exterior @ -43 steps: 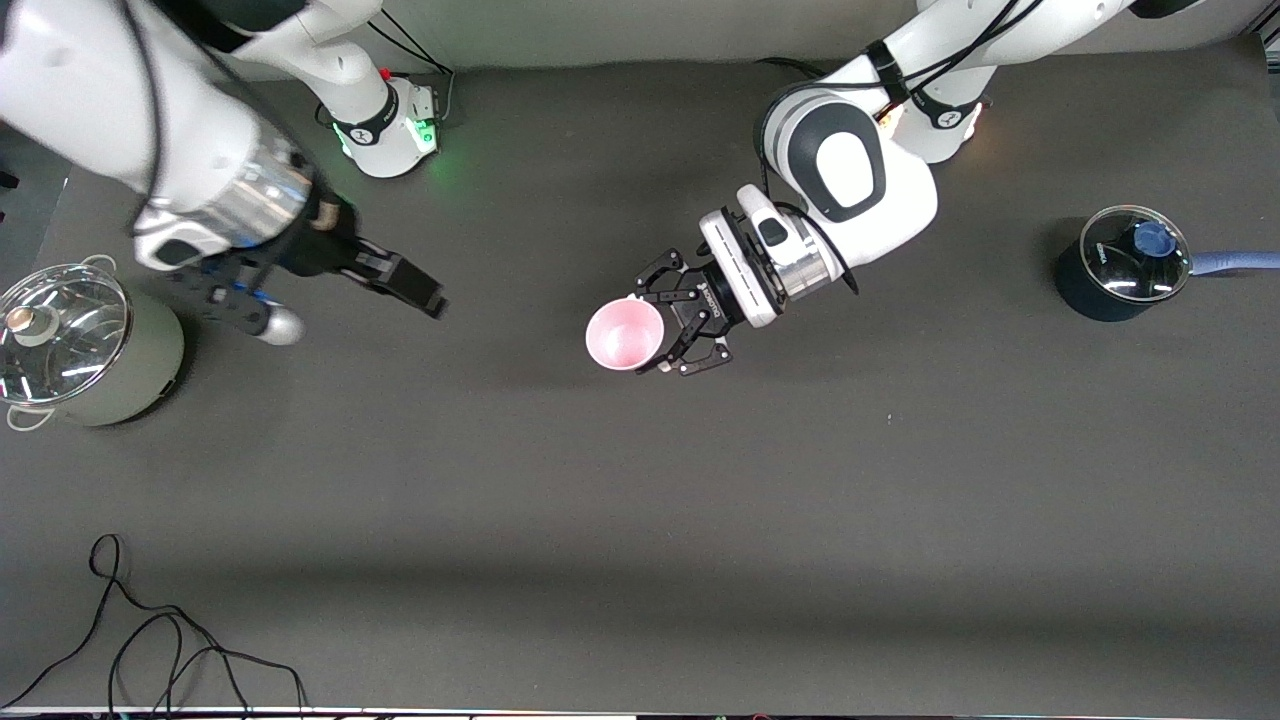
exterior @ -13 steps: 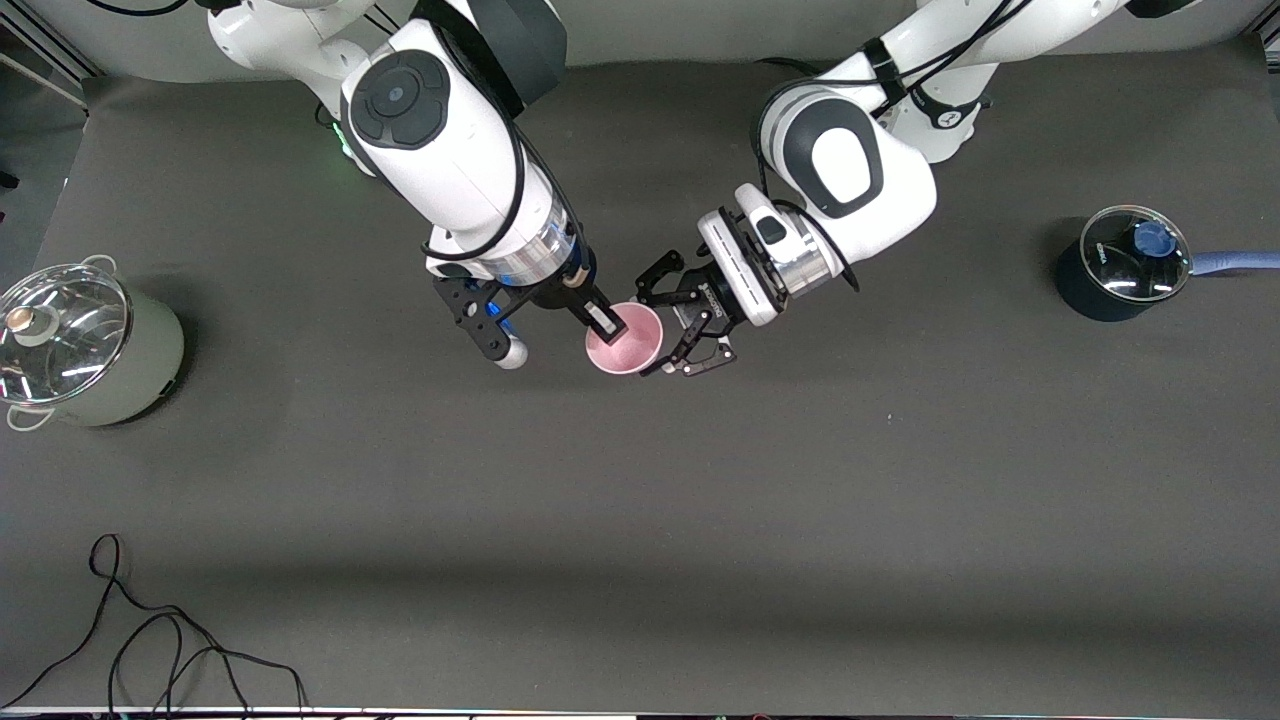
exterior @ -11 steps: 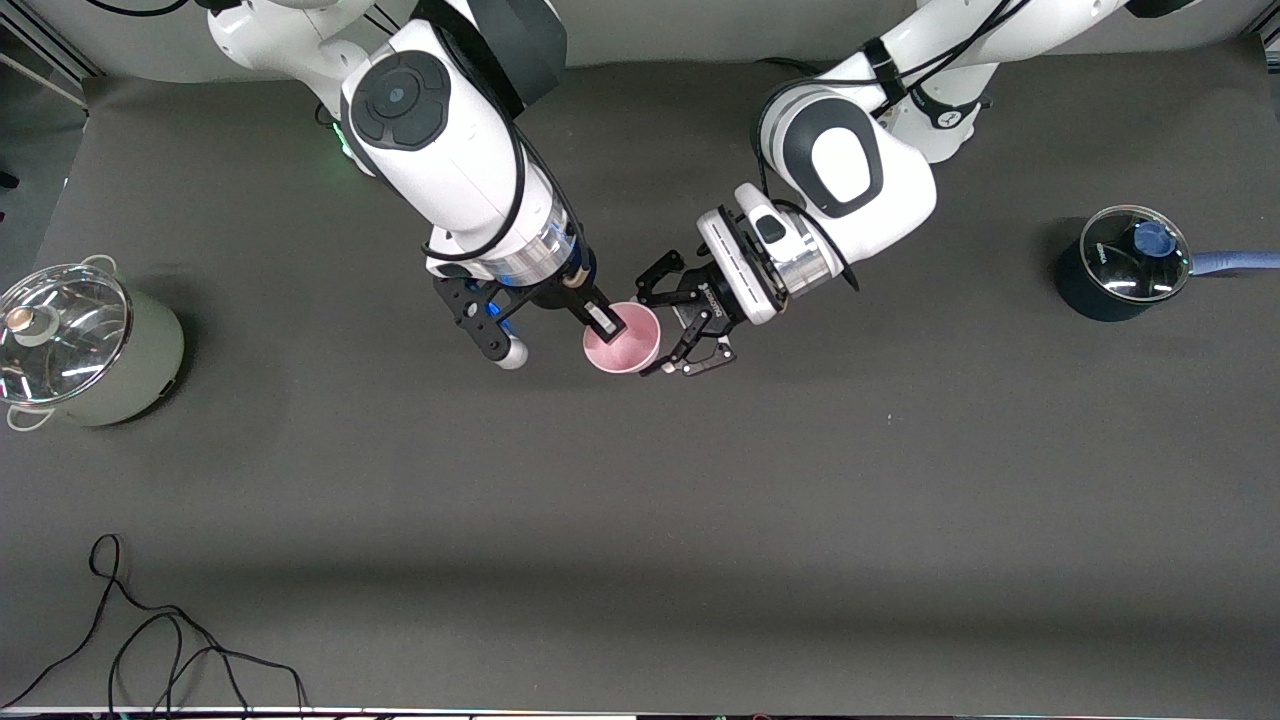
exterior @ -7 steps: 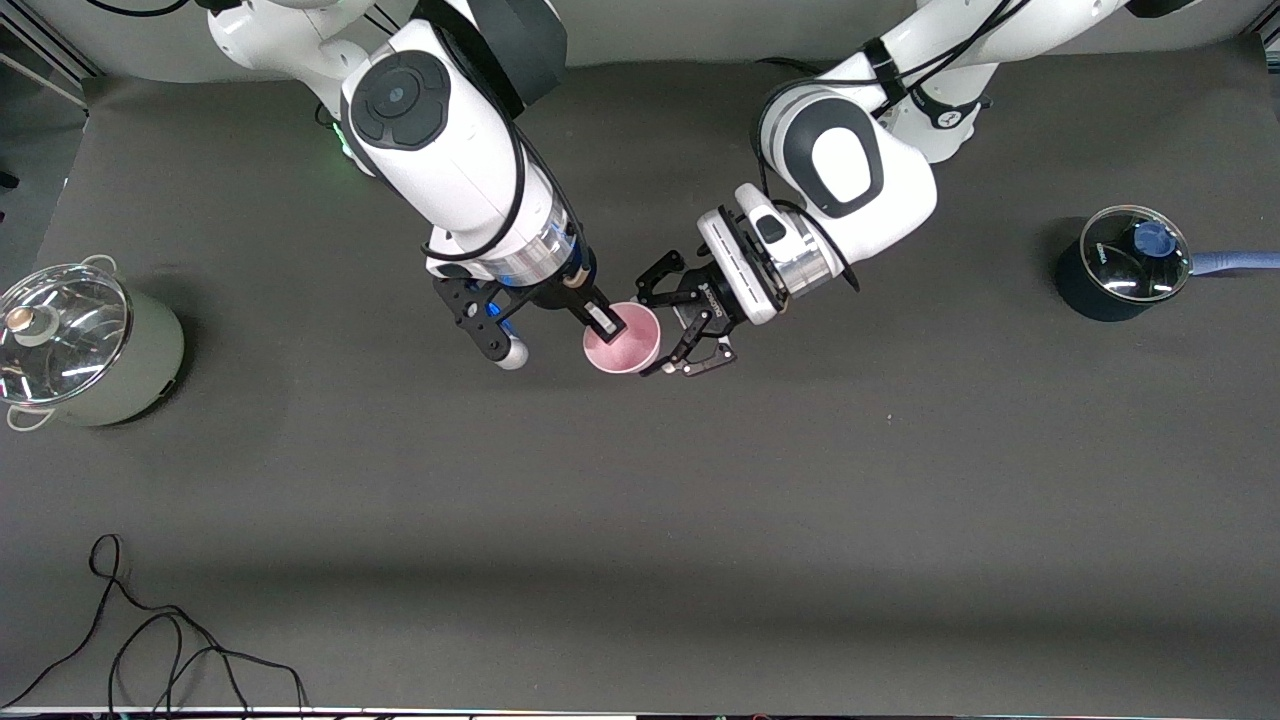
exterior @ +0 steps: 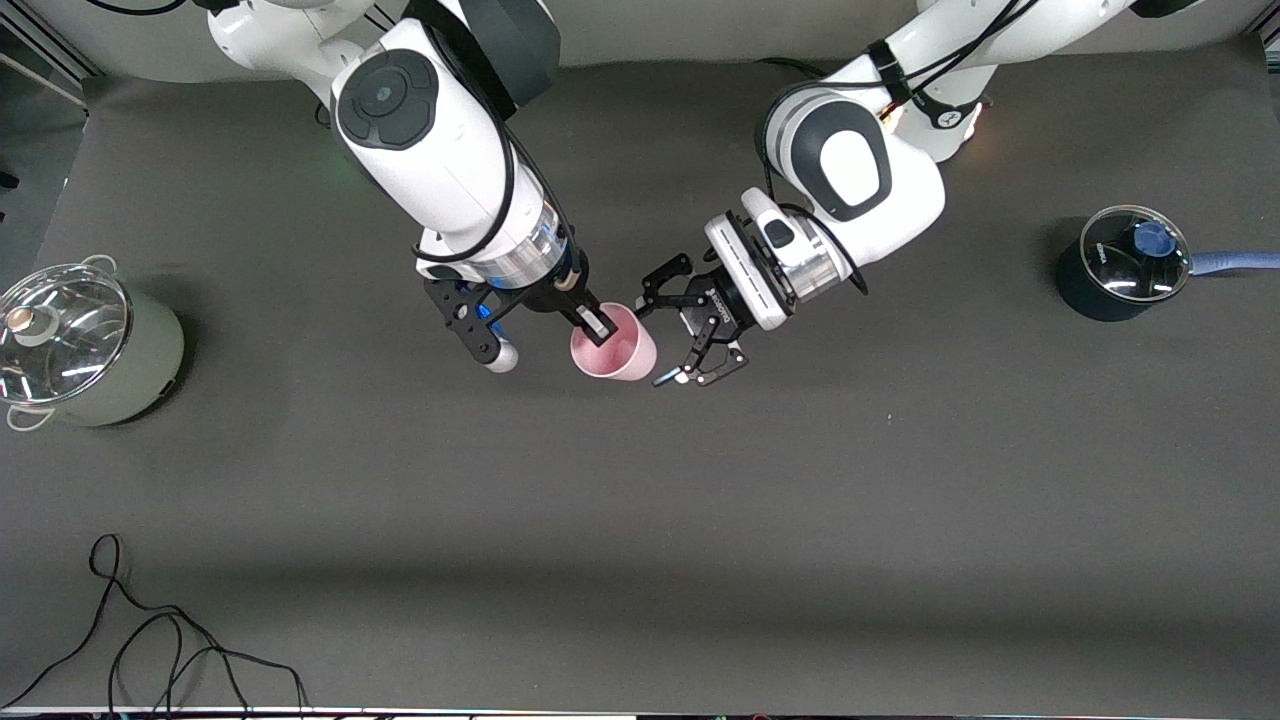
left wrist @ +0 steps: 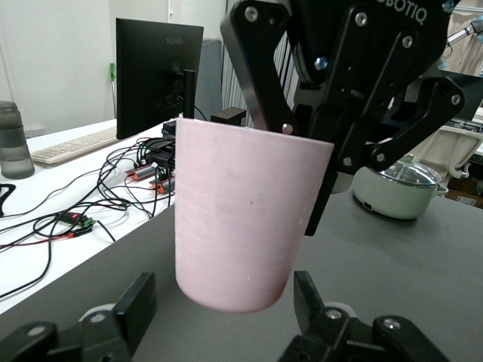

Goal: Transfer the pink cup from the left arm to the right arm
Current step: 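Grip the cup rim with the right gripper while the left gripper opens, then carry the cup with the right gripper while the left gripper withdraws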

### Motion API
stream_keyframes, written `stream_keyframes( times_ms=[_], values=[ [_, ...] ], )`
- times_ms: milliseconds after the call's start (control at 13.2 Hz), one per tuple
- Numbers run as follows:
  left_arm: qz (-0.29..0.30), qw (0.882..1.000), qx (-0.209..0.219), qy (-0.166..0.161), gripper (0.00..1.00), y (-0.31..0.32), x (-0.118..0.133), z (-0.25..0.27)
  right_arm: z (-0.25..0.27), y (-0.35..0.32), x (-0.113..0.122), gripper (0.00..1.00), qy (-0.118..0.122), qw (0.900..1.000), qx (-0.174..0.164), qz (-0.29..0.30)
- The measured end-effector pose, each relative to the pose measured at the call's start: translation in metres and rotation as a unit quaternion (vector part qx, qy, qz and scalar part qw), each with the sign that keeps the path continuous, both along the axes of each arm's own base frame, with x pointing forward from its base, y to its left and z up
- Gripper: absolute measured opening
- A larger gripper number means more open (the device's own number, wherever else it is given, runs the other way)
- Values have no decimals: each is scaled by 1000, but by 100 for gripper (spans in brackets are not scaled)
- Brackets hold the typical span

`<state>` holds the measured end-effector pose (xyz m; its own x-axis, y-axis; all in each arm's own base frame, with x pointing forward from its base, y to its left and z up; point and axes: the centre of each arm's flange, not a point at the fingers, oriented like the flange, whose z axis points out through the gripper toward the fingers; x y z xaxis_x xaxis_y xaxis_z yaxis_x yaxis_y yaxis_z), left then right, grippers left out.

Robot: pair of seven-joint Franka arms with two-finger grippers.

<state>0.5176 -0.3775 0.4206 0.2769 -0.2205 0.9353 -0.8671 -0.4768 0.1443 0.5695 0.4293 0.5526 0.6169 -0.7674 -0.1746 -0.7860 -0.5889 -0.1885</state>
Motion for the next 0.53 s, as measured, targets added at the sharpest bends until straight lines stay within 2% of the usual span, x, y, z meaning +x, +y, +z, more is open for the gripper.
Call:
stream_keyframes(
  times_ms=[151,378,529],
  values=[
    [1,1000,0,0,99,1,1,1,0,0,0,5,0,1000,-1,2],
    [22,1000,0,0,100,21,16,1,3,-19,5,5,-3,998,-18,65],
    [57,998,1,0,100,60,40,-1,12,-61,9,5,21,988,-41,151]
  ],
)
